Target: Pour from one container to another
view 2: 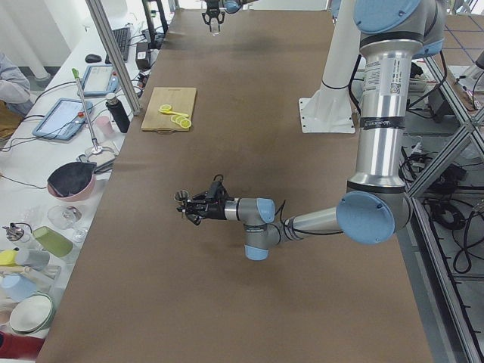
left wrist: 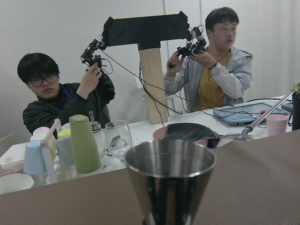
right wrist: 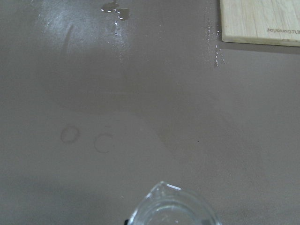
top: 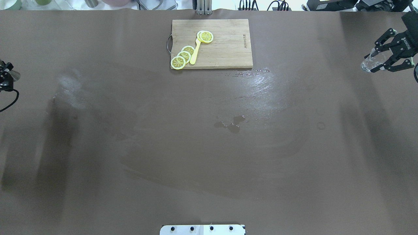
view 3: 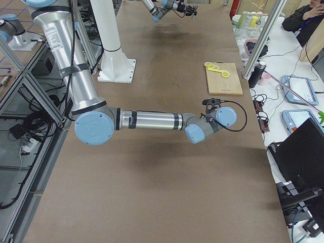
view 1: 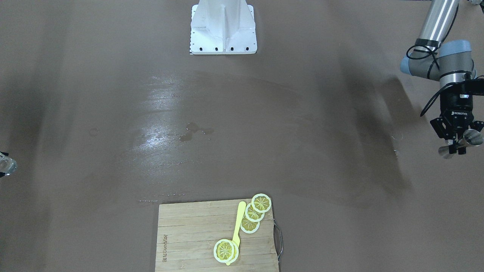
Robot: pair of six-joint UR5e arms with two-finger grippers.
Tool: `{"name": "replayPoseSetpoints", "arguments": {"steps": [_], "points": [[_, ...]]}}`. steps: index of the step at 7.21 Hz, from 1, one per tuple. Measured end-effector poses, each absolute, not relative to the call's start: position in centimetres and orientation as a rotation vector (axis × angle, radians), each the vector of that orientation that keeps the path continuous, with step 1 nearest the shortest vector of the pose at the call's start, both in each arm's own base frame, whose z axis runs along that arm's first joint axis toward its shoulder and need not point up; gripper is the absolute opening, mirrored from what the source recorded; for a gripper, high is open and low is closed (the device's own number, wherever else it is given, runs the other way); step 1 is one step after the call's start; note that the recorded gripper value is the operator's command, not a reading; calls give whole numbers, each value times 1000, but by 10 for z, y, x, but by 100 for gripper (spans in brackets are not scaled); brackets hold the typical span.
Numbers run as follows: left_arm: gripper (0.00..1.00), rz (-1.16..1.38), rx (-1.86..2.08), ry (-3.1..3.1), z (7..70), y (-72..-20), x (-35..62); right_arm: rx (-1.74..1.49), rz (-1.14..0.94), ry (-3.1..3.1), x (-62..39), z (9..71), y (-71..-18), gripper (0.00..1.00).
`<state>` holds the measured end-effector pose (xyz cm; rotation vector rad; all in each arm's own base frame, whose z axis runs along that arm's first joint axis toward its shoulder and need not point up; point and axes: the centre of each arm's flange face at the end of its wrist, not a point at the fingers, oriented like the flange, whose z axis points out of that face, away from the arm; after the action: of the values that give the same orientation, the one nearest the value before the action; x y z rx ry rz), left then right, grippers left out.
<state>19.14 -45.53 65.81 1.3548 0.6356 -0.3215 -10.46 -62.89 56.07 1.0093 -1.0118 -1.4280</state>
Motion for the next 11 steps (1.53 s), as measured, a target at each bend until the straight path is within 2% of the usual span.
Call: {"name": "replayPoseSetpoints", "arguments": {"steps": [3, 6, 8, 11], "points": [[0, -398, 1306, 529, 634, -460, 215, 879, -1246, -1080, -108, 542, -642, 0], [0, -512, 1258, 492, 622, -432, 228, 823, -1171, -1065, -112, 531, -651, 0], [0, -579, 1208, 468, 630, -394, 235, 799, -1141, -1046, -126, 513, -656, 0], [0, -706, 1142, 516, 667, -369, 235, 805, -1096, -1026, -169, 493, -646, 0]]}}
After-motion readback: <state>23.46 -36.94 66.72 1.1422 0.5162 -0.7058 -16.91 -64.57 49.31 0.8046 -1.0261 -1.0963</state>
